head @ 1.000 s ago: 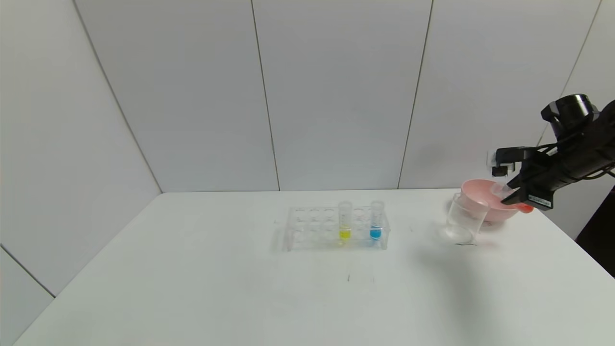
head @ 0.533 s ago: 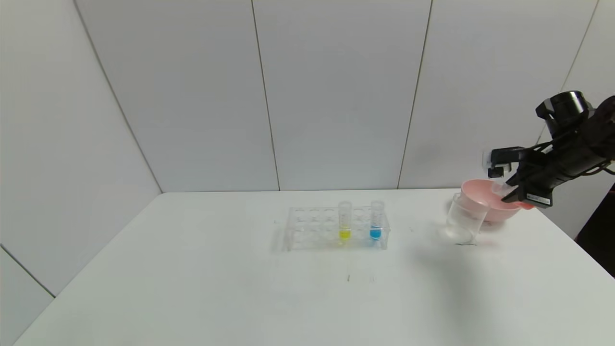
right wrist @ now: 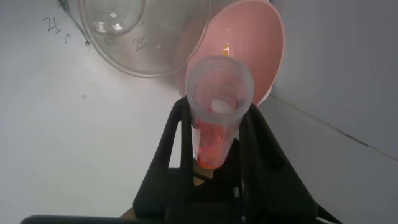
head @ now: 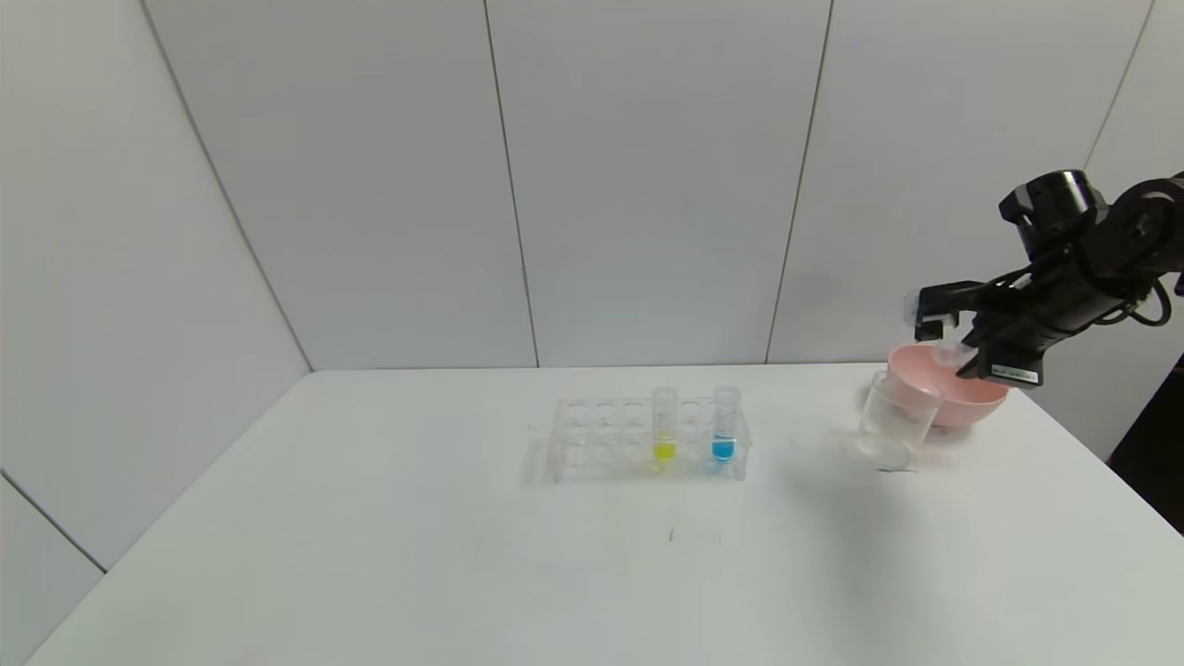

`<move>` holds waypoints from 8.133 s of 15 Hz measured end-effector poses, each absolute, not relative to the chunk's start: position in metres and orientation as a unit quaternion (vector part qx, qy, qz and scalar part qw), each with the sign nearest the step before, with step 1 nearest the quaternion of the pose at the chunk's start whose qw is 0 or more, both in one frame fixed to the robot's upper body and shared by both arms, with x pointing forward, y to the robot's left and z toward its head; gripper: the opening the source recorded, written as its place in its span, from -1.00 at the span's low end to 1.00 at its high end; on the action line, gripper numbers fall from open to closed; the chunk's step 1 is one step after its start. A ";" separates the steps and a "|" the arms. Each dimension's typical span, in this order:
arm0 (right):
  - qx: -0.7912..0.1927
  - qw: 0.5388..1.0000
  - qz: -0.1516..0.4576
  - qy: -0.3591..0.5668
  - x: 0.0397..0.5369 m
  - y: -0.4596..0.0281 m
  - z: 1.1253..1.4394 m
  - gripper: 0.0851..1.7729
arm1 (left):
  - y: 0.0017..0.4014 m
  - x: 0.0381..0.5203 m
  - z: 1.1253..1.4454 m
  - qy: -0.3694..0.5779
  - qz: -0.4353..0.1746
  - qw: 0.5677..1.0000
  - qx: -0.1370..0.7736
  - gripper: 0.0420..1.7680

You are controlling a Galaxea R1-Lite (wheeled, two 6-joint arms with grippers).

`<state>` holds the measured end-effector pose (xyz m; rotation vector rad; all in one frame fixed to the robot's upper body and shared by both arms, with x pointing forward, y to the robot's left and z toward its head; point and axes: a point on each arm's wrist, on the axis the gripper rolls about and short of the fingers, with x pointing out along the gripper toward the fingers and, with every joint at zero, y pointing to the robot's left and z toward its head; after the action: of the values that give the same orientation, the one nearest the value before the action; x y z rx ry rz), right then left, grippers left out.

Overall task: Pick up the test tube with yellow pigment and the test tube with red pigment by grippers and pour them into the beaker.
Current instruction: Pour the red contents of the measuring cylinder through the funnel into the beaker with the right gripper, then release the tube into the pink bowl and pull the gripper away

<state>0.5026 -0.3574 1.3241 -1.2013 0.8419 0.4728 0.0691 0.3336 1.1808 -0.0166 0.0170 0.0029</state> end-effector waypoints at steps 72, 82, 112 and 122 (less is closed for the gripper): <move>-0.282 0.886 0.143 0.339 0.469 -0.384 1.337 -0.51 | 0.334 0.069 1.181 0.008 0.001 1.000 -0.008 0.94; -0.061 0.986 0.005 0.155 0.441 -0.402 1.330 -0.51 | 0.334 0.069 1.181 0.009 0.001 1.000 -0.008 0.94; 0.041 0.988 -0.077 0.126 0.529 -0.416 1.253 -0.51 | 0.334 0.069 1.181 0.009 0.001 1.000 -0.008 0.94; 0.041 0.988 -0.075 0.129 0.530 -0.416 1.253 0.33 | 0.334 0.069 1.181 0.008 0.001 1.000 -0.008 0.94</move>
<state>0.5296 -0.4163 1.2529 0.0820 0.2590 -0.1508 0.0691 0.3336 1.1808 -0.0166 0.0170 0.0029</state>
